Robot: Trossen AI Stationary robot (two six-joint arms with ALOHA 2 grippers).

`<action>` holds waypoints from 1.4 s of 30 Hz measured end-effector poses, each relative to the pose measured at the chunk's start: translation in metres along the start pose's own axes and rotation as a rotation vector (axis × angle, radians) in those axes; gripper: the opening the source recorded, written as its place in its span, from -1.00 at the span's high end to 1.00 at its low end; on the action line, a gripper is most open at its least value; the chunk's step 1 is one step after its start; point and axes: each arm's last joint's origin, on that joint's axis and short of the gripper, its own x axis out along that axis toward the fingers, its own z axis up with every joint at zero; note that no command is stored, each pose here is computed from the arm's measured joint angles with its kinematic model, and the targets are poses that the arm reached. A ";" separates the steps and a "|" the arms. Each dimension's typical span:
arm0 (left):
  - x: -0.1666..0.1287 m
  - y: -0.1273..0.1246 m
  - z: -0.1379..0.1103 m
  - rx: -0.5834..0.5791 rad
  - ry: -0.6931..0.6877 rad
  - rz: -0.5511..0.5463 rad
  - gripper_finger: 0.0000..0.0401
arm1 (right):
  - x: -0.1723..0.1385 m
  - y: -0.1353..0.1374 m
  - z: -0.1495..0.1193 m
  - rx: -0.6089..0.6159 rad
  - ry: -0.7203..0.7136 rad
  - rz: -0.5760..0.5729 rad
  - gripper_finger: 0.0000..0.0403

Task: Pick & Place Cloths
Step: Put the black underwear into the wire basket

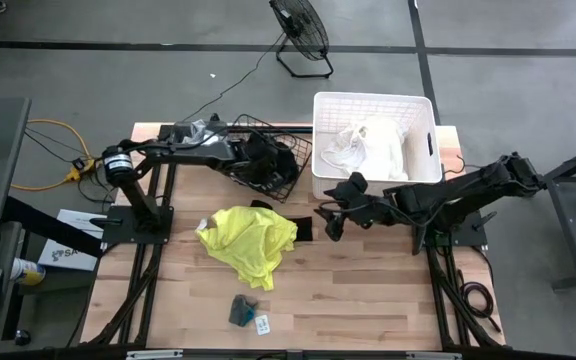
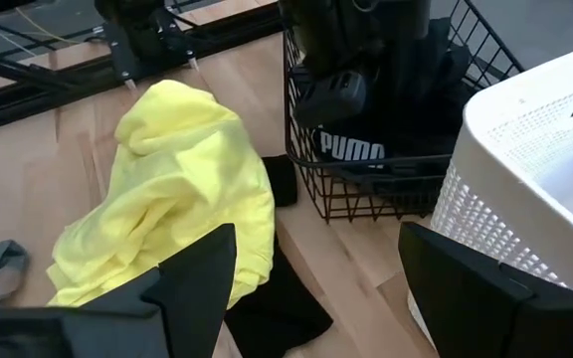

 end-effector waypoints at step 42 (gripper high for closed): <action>-0.080 -0.007 0.041 0.087 0.117 0.488 0.77 | 0.000 -0.001 0.000 -0.030 0.009 0.001 -0.36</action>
